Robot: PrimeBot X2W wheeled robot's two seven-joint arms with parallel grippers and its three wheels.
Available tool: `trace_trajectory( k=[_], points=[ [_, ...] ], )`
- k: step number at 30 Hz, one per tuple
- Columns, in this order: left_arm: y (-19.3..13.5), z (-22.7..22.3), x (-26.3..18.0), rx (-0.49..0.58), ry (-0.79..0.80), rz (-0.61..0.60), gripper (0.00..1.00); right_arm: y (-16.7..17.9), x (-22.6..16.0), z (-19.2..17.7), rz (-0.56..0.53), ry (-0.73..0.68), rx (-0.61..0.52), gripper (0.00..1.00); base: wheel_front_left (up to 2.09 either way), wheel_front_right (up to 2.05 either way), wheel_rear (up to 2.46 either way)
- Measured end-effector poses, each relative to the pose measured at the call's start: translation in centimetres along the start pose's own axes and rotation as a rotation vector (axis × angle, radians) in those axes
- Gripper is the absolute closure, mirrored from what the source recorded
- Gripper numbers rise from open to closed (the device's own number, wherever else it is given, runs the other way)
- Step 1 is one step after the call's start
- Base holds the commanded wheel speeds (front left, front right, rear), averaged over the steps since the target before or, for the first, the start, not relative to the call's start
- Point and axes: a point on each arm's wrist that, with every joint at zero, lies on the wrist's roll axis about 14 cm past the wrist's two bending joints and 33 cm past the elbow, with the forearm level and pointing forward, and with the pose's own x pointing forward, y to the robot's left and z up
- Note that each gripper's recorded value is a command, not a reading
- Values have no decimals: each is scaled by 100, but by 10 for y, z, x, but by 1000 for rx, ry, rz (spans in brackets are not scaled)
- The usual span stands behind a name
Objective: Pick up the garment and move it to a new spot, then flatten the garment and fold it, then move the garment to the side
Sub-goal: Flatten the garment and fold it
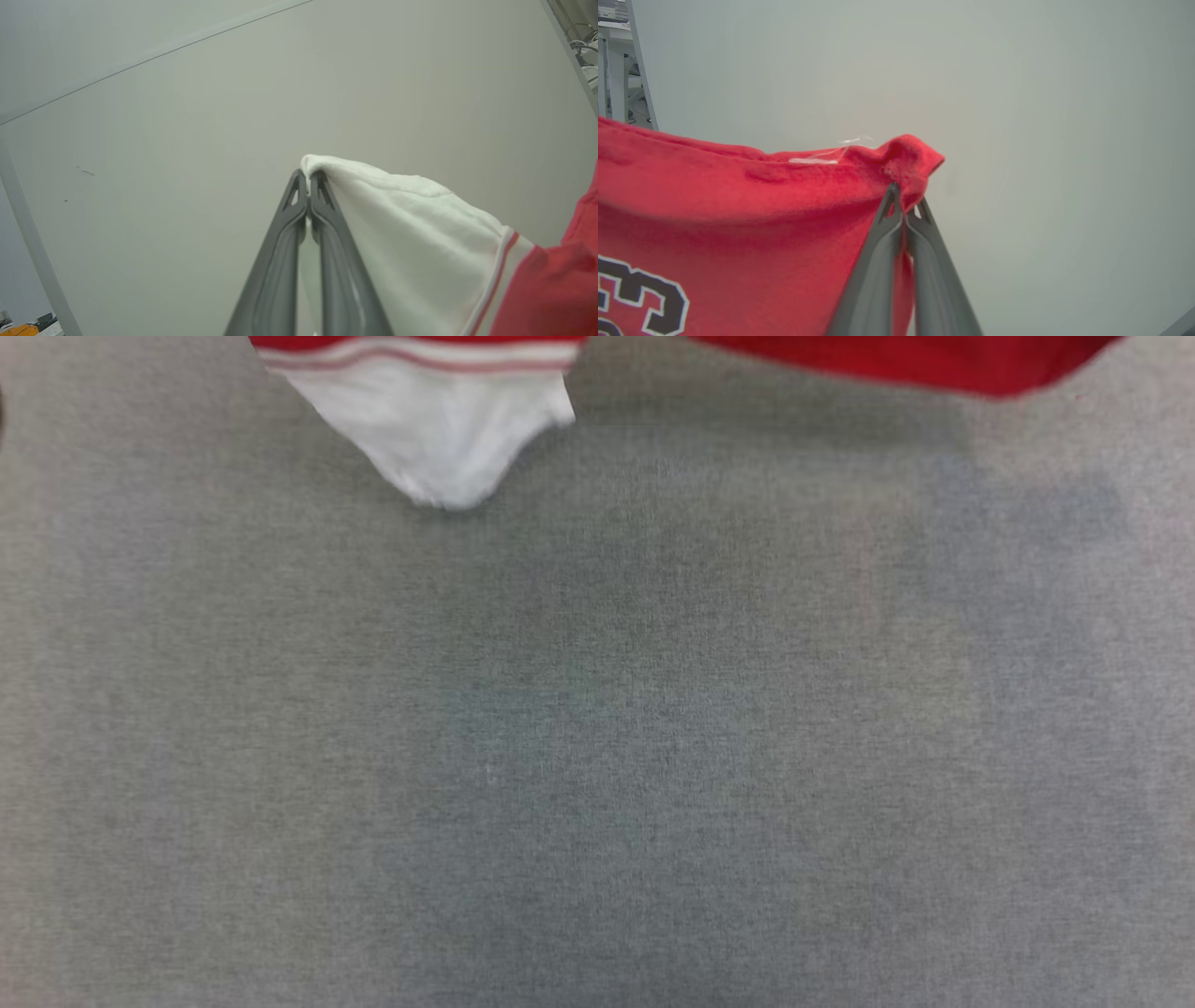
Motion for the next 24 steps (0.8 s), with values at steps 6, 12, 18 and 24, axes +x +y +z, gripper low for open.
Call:
trace_trajectory(
  k=[6,12,18,24],
  points=[
    [-1,-16,22,-1,-30,3,100,-23,34,-3,-65,-31,-34,100,0,0,0],
    [0,-33,35,-16,-41,20,100,-30,61,-16,-91,-45,-25,100,0,0,0],
    [-11,-101,26,-51,61,14,100,-22,77,-77,-81,43,-9,100,0,0,0],
    [-25,-160,2,-127,168,7,100,-6,68,-142,-55,154,32,100,0,0,0]
  ],
)
